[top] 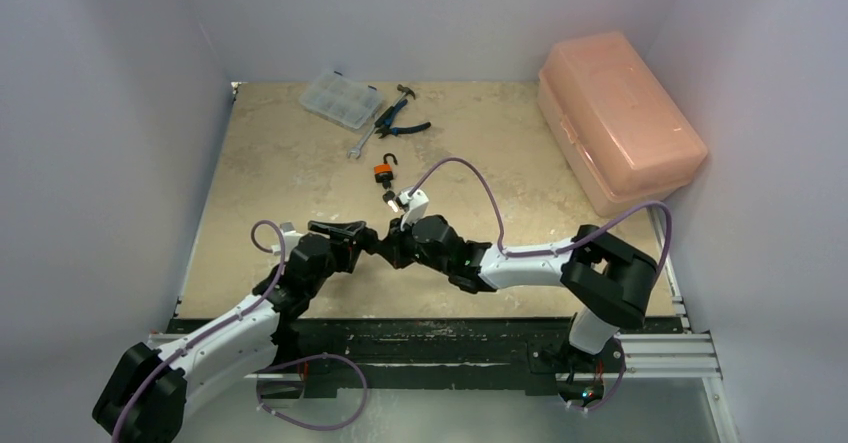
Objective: Unlock with the key
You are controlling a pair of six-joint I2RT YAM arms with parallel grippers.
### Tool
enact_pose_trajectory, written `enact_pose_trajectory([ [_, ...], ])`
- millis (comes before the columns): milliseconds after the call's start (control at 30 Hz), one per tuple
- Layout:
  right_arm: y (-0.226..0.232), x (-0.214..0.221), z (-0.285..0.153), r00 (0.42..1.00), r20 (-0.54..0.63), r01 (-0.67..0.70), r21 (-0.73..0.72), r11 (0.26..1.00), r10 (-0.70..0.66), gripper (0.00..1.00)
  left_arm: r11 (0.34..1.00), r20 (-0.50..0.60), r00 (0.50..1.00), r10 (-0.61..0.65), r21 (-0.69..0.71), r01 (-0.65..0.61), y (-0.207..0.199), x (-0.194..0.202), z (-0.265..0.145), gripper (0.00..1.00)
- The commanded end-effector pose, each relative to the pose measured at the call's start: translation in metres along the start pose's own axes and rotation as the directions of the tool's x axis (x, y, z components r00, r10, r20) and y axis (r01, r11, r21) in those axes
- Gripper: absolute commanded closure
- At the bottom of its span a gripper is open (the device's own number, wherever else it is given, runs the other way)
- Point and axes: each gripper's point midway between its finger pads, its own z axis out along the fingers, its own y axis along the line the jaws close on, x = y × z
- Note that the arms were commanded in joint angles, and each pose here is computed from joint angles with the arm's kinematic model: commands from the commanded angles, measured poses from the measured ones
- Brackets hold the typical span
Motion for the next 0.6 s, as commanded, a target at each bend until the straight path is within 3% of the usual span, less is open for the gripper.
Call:
enact_pose_trajectory([
  [0, 0.012, -0.016, 0.010, 0.999, 0.016, -0.041, -0.023, 0.999, 0.041, 0.92, 0.957, -0.273, 0.962, -0.002, 0.279, 0.081, -0.092, 0.057, -0.039, 1.00],
  [233, 0.011, -0.009, -0.009, 0.999, -0.038, -0.005, -0.041, 0.999, 0.004, 0.58, 0.966, -0.156, 0.987, -0.027, 0.252, 0.066, -0.078, 0.036, -0.028, 1.00],
  [367, 0.009, -0.001, -0.026, 0.996, -0.087, 0.016, -0.046, 0.999, -0.020, 0.44, 0.968, -0.096, 0.994, -0.047, 0.240, 0.069, -0.072, 0.025, -0.023, 1.00],
  [567, 0.014, -0.005, -0.054, 0.994, -0.098, 0.029, -0.076, 0.997, -0.037, 0.37, 0.971, -0.078, 0.996, -0.042, 0.230, 0.059, -0.070, 0.023, -0.018, 1.00],
])
